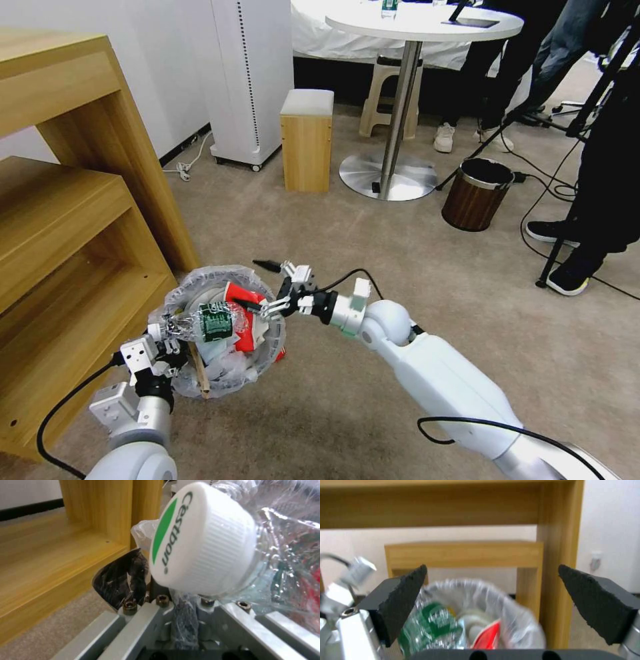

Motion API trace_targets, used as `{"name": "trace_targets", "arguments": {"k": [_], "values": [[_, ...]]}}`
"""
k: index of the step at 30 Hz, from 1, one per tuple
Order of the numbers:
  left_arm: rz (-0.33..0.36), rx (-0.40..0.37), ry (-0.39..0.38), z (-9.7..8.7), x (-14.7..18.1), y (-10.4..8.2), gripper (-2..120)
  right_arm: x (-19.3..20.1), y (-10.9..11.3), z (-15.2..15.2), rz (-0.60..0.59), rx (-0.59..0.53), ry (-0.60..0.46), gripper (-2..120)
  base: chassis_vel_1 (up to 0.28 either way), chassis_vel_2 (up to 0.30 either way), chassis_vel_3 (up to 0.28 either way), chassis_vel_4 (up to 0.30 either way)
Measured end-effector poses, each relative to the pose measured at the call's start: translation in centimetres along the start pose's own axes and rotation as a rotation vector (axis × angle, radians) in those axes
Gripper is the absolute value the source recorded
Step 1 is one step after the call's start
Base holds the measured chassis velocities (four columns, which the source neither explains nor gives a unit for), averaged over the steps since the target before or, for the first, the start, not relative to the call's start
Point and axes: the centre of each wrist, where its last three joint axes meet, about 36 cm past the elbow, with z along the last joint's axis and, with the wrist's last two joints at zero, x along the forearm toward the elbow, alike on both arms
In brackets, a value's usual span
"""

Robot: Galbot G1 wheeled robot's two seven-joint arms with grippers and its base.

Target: Pick up the trash bin and place the garbage on the floor into it.

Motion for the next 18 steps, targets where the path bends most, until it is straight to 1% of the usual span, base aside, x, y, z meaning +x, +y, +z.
{"name": "trace_targets", "arguments": {"k": [2,3,4,5,7,8,9,10,11,12,14,15,17,18], "values": [[-0.013,-0.022,0.013,0.3,-0.7,0.8,1,0.6,0.0,-0.6,0.011,0.000,-0.023,100,0.000,0.000,0.000,0.000],[-0.013,-0.022,0.013,0.3,-0.7,0.8,1,0.6,0.0,-0.6,0.011,0.000,-0.023,100,0.000,0.000,0.000,0.000],[-0.030,-0.038,0.035,0.4,-1.3,1.6,1,1.6,-0.1,-1.2,0.026,0.001,-0.037,100,0.000,0.000,0.000,0.000],[-0.040,-0.030,0.064,0.4,-1.8,2.3,1,2.5,-0.3,-1.5,0.037,0.005,-0.037,100,0.000,0.000,0.000,0.000],[-0.039,-0.003,0.123,0.1,-2.1,2.8,1,4.2,-0.3,-1.5,0.045,0.009,-0.024,100,0.000,0.000,0.000,0.000],[-0.039,-0.003,0.123,0.1,-2.1,2.8,1,4.2,-0.3,-1.5,0.045,0.009,-0.024,100,0.000,0.000,0.000,0.000],[-0.032,0.012,0.176,0.0,-2.2,3.1,1,5.5,-0.3,-1.3,0.051,0.014,-0.005,100,0.000,0.000,0.000,0.000],[-0.030,0.018,0.208,-0.2,-2.3,3.3,1,6.4,-0.1,-1.0,0.057,0.016,0.013,100,0.000,0.000,0.000,0.000],[-0.028,0.024,0.237,-0.5,-2.2,3.4,1,7.2,0.1,-0.7,0.066,0.020,0.034,100,0.000,0.000,0.000,0.000],[-0.028,0.024,0.237,-0.5,-2.2,3.4,1,7.2,0.1,-0.7,0.066,0.020,0.034,100,0.000,0.000,0.000,0.000],[-0.004,0.043,0.305,-1.6,-2.0,3.6,1,8.8,0.5,0.0,0.107,0.052,0.107,100,0.000,0.000,0.000,0.000],[-0.004,0.043,0.305,-1.6,-2.0,3.6,1,8.8,0.5,0.0,0.107,0.052,0.107,100,0.000,0.000,0.000,0.000],[0.021,0.048,0.343,-2.5,-2.0,3.8,1,10.1,0.8,0.7,0.164,0.075,0.172,100,0.000,0.000,0.000,0.000],[0.021,0.048,0.343,-2.5,-2.0,3.8,1,10.1,0.8,0.7,0.164,0.075,0.172,100,0.000,0.000,0.000,0.000]]}}
